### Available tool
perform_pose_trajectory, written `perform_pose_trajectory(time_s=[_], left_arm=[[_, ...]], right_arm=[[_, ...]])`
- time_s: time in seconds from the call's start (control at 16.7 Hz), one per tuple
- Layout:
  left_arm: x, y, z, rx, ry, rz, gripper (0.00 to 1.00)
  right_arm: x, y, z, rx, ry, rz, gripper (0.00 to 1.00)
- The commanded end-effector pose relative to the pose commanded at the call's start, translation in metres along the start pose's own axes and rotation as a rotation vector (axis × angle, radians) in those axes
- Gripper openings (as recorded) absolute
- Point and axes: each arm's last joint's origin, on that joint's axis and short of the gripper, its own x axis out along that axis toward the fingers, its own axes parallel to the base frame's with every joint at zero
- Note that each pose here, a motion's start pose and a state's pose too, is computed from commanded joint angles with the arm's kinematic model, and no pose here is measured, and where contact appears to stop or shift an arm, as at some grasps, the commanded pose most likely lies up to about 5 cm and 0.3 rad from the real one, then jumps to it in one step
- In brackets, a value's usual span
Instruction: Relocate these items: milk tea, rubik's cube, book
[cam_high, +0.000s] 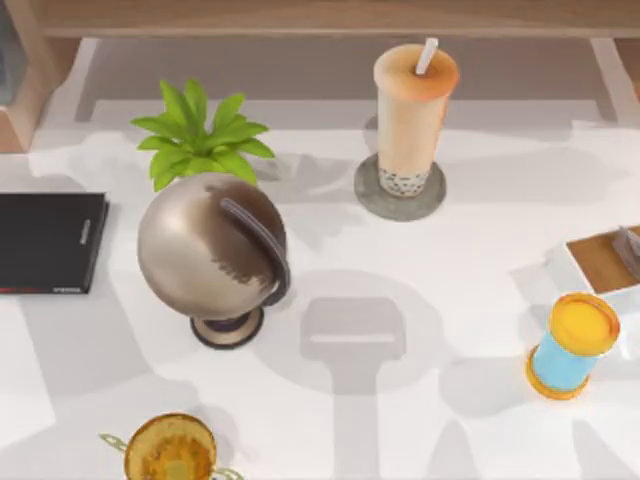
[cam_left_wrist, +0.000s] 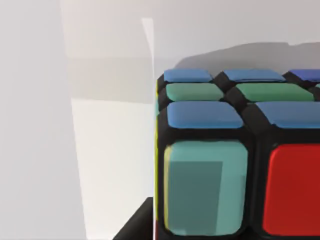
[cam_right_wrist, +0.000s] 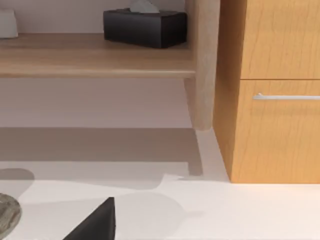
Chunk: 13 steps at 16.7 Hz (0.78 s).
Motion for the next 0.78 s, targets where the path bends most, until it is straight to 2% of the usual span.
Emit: perform_pose_trajectory(time_s=[0.18, 0.66, 0.78], left_arm=[[-0.017, -0.001, 0.0, 0.001, -0.019, 0.004, 0.0], [-0.019, -0.002, -0.001, 0.001, -0.014, 0.006, 0.0], [-0.029, 0.011, -0.007, -0.019, -0.04, 0.047, 0.0]], right_arm=[[0.0, 0.0, 0.0, 0.0, 0.0, 0.0, 1.0], [0.0, 0.0, 0.0, 0.0, 0.0, 0.0, 1.0], [0.0, 0.0, 0.0, 0.0, 0.0, 0.0, 1.0]])
